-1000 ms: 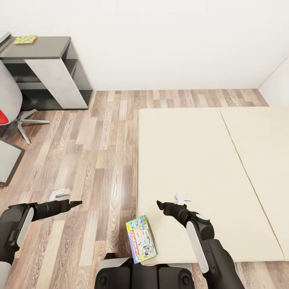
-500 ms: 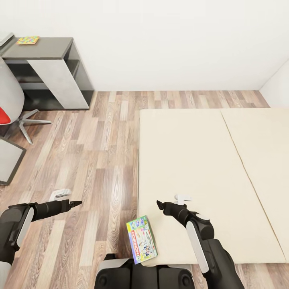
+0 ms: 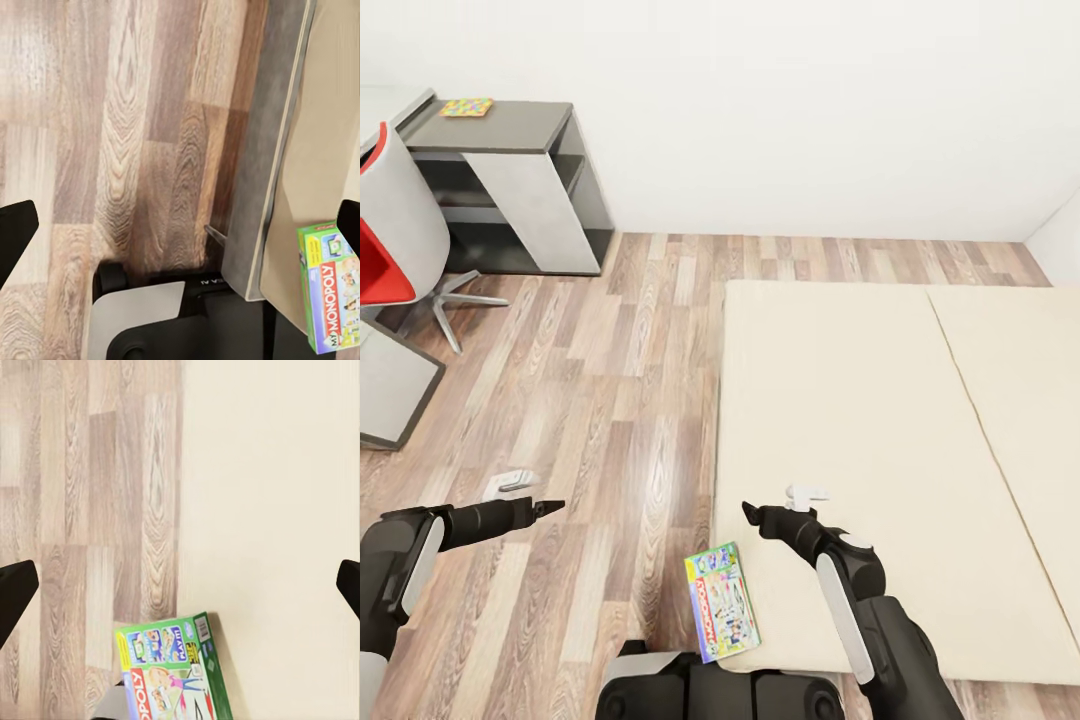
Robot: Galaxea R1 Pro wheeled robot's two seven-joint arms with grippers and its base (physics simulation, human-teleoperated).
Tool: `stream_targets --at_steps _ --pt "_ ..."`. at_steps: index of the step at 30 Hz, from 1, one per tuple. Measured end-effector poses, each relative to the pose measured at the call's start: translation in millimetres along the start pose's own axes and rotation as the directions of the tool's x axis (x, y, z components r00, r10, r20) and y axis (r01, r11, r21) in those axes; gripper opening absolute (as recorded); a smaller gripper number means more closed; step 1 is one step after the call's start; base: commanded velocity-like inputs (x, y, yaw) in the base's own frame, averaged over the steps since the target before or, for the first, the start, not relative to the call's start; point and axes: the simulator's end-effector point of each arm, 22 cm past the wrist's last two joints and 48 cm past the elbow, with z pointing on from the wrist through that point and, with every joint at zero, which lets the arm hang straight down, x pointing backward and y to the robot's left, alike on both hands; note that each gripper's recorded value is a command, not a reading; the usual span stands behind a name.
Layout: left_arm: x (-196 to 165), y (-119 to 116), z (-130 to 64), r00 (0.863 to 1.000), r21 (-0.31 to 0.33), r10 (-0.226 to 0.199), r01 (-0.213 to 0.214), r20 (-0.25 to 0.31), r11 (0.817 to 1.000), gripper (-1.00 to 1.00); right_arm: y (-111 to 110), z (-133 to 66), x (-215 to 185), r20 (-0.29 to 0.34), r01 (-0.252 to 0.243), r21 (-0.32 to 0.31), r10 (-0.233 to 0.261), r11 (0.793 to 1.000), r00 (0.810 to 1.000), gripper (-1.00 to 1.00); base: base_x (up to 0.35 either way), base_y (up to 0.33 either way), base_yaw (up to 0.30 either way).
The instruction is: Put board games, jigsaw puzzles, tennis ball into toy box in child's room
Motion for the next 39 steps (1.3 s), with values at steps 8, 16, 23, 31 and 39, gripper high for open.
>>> stream_targets --at_steps 8,16,23,31,39 --pt "-4.3 -2.3 -4.0 1.000 0.002 0.004 -0.004 0.010 1.000 1.00 2.1 -2.5 -3.1 0.006 0.001 -0.003 -0.001 1.000 1.000 1.00 0.000 0.000 0.050" --pt "-5.7 -3.3 -5.3 1.000 0.004 0.005 -0.005 0.014 1.000 1.00 3.1 -3.1 -3.9 0.008 -0.001 -0.006 0.001 1.000 1.000 1.00 0.000 0.000 -0.026" --pt "-7.4 -4.2 -6.9 1.000 0.005 0.006 -0.006 0.018 1.000 1.00 3.6 -4.3 -5.4 0.011 0.001 -0.006 -0.001 1.000 1.000 1.00 0.000 0.000 -0.098" --pt "-8.0 -4.5 -7.5 1.000 0.005 0.006 -0.006 0.020 1.000 1.00 3.8 -4.7 -6.2 0.012 0.002 -0.006 -0.002 1.000 1.000 1.00 0.000 0.000 -0.021" --pt "-10.4 -5.7 -9.9 1.000 0.006 0.008 -0.008 0.026 1.000 1.00 5.3 -6.7 -9.2 0.019 0.006 -0.006 -0.006 1.000 1.000 1.00 0.000 0.000 -0.002"
